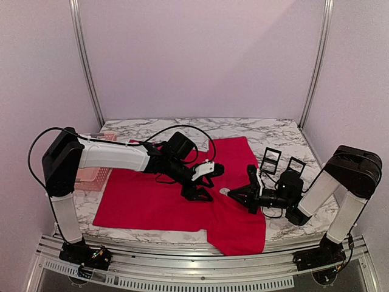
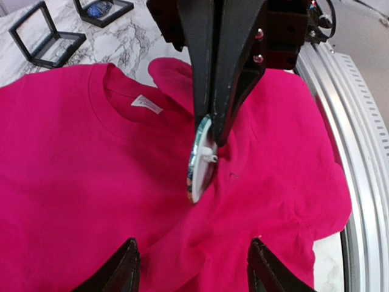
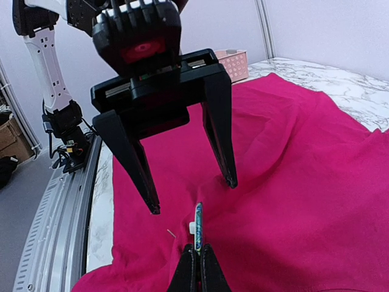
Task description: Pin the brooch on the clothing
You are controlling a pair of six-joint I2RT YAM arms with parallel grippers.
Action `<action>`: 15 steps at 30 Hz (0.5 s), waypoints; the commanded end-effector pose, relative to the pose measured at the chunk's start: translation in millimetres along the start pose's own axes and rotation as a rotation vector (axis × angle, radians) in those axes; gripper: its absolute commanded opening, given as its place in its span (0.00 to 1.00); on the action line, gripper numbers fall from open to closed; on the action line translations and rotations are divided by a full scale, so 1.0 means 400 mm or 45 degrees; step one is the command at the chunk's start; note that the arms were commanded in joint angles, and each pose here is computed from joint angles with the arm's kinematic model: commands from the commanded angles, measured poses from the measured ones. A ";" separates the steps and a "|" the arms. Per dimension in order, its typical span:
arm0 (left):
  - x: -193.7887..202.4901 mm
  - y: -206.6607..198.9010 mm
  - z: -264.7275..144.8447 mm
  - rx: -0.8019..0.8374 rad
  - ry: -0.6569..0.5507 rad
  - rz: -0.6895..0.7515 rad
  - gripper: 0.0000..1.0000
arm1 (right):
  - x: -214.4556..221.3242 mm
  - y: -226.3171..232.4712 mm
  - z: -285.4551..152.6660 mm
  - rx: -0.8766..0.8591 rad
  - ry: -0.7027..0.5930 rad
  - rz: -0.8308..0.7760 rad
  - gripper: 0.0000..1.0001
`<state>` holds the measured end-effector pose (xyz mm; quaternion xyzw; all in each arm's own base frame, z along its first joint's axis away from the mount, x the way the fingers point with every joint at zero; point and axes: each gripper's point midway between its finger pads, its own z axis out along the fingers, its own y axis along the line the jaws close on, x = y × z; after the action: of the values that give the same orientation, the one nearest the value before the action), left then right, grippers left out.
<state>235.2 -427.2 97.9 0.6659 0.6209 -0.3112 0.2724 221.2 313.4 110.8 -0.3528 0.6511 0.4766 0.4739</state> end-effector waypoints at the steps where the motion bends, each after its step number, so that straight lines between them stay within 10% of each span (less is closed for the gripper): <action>1: -0.038 0.014 0.024 -0.034 -0.131 0.002 0.60 | -0.045 0.026 -0.005 -0.089 -0.088 0.065 0.00; 9: -0.068 0.017 0.041 -0.041 -0.270 -0.132 0.34 | -0.078 0.054 -0.012 -0.176 -0.161 0.160 0.00; 15: -0.035 0.003 0.053 -0.032 -0.256 -0.153 0.40 | -0.090 0.046 -0.005 -0.168 -0.161 0.151 0.00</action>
<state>243.1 -449.9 107.6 0.5946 0.6311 -0.3704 0.3331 213.3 314.5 98.7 -0.2953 0.6881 0.5361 0.3898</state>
